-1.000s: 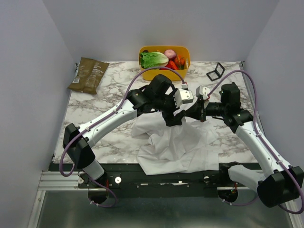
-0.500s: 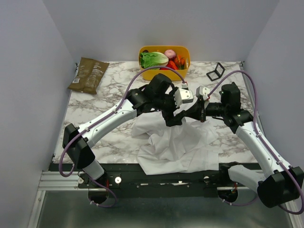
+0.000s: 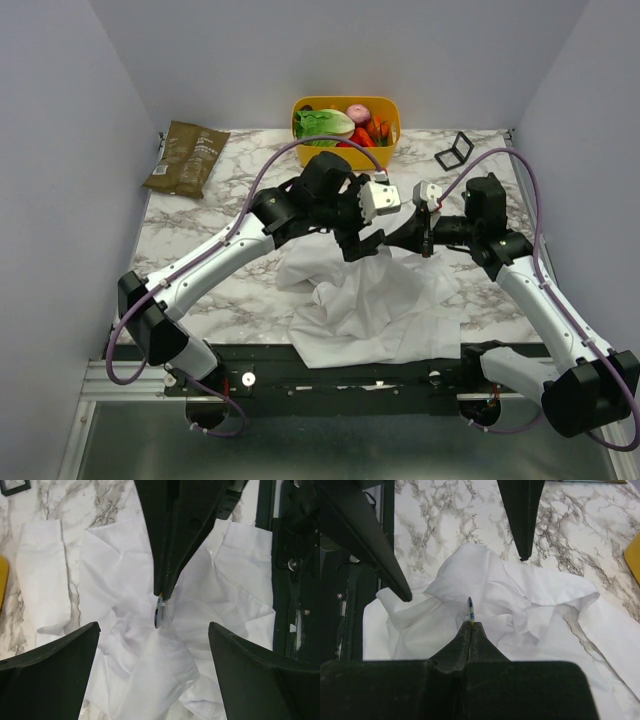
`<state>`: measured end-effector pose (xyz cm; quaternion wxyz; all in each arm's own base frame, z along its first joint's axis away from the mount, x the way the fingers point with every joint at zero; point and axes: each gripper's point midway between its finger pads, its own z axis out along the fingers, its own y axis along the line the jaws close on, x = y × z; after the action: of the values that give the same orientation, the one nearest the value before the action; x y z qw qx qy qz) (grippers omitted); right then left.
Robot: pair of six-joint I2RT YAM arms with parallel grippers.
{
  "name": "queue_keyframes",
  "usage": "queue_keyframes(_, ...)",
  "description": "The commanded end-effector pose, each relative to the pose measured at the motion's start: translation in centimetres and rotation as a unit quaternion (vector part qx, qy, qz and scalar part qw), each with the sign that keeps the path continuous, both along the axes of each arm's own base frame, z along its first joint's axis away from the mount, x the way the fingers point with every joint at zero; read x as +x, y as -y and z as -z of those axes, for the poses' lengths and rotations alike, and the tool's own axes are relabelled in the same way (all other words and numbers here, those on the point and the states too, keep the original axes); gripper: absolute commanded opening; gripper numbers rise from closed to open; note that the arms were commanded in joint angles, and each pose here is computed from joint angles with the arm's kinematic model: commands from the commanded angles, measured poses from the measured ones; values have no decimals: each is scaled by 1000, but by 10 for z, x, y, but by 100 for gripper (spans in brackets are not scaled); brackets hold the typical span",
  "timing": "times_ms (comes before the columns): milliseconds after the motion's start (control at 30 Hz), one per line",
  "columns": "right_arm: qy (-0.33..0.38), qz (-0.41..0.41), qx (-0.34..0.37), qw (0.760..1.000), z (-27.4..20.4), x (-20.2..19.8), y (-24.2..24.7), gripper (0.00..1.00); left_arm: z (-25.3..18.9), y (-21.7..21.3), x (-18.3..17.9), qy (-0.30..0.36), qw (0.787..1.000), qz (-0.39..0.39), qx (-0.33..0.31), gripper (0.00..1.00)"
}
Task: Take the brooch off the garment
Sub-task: Remove the brooch from the clothes.
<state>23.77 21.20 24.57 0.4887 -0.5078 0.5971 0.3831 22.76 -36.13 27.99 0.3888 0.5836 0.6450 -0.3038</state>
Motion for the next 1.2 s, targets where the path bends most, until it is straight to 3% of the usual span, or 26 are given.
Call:
queue_keyframes(0, -11, -17, 7, 1000, 0, -8, -2, 1, 14, -2, 25, 17, 998, -59, 15, 99)
queue_keyframes(433, -31, -68, 24, 997, -6, -26, -6, 1, 22, 10, 30, -1, 998, -57, 19, 99)
queue_keyframes(1167, -21, -67, 23, 997, -10, -28, -5, 1, 32, 22, 14, -54, 998, -24, 7, 98)
